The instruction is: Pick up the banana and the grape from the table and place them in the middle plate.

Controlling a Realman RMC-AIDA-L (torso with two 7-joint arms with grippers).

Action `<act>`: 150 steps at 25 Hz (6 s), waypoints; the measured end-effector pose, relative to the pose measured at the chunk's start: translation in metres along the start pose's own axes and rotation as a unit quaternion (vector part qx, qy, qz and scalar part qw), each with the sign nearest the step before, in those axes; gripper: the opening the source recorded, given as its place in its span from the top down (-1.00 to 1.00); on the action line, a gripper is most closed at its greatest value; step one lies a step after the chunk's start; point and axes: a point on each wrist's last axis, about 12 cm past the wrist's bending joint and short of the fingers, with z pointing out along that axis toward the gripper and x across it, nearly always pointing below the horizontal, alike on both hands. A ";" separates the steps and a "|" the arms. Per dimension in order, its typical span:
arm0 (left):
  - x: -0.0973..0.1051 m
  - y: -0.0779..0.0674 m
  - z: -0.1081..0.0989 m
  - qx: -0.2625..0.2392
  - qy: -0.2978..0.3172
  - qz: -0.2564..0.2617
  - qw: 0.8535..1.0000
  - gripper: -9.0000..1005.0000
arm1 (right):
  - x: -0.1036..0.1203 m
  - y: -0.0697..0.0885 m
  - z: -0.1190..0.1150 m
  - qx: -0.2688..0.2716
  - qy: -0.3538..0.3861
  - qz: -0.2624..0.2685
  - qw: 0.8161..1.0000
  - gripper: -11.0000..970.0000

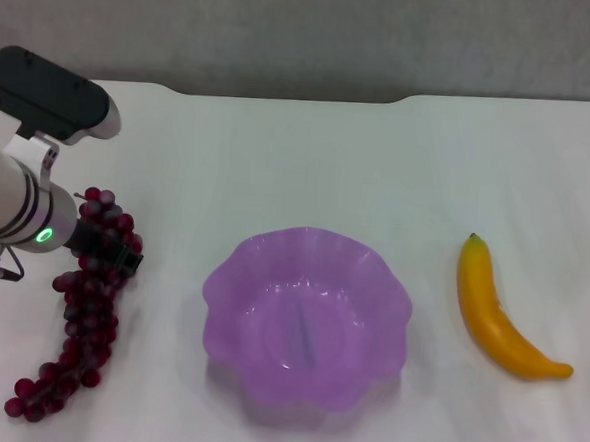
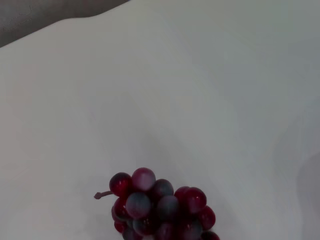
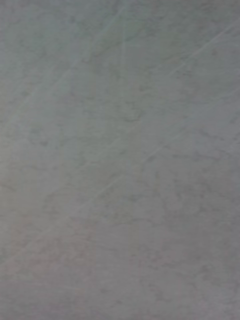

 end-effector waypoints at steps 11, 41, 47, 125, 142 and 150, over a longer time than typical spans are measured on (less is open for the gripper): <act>-0.001 0.005 0.006 -0.012 0.014 -0.023 1.000 -0.38 | 0.000 0.001 0.000 -0.003 0.001 0.001 1.000 -0.73; -0.001 0.005 0.019 -0.010 0.032 -0.030 0.999 -0.38 | -0.001 0.003 0.003 -0.007 -0.002 0.000 1.000 -0.73; 0.001 0.004 0.022 -0.009 0.041 -0.029 0.999 -0.38 | 0.000 0.003 0.003 -0.008 -0.002 0.000 1.000 -0.73; 0.002 -0.003 0.035 -0.012 0.047 -0.008 0.999 0.50 | -0.001 0.004 0.003 -0.012 -0.002 -0.003 1.000 -0.73; -0.002 0.002 0.010 -0.015 -0.013 -0.017 1.000 0.58 | 0.001 0.003 0.001 -0.010 0.002 -0.003 1.000 -0.73; -0.002 0.006 -0.008 -0.021 -0.043 -0.021 0.999 0.59 | 0.002 0.003 0.001 -0.010 0.003 -0.003 1.000 -0.73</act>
